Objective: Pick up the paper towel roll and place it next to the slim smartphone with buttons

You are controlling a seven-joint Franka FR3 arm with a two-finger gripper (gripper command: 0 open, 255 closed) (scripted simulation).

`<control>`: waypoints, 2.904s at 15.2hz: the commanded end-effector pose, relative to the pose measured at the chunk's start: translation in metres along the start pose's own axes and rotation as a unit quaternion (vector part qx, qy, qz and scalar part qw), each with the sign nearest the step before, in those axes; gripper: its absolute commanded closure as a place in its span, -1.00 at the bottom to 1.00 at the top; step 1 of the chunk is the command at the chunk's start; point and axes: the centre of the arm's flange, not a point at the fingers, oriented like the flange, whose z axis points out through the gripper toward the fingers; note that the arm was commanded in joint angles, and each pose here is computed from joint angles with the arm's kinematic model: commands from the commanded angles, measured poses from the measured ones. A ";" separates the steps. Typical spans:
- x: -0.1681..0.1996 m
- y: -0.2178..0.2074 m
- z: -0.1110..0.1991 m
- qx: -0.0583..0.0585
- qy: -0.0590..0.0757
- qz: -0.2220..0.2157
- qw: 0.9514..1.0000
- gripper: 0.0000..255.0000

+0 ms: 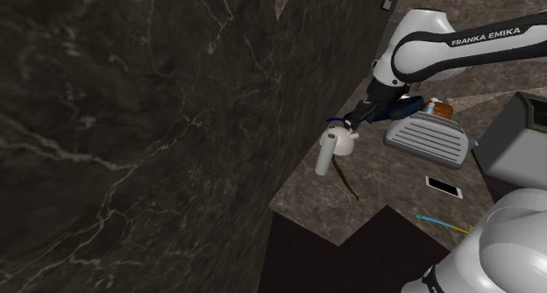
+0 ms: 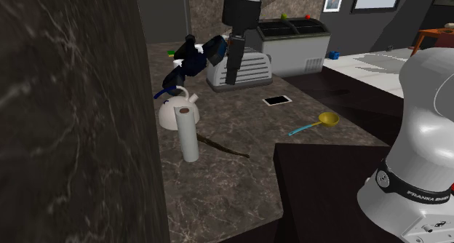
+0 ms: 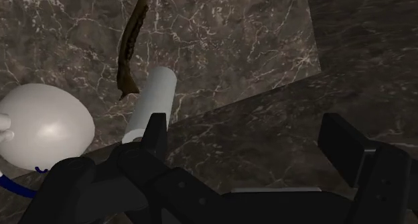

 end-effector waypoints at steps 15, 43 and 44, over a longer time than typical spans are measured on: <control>0.085 0.103 0.166 0.017 0.028 -0.019 0.999 -1.00; 0.096 0.110 0.215 0.019 0.030 -0.021 0.999 1.00; 0.097 0.110 0.209 0.019 0.030 -0.021 0.999 1.00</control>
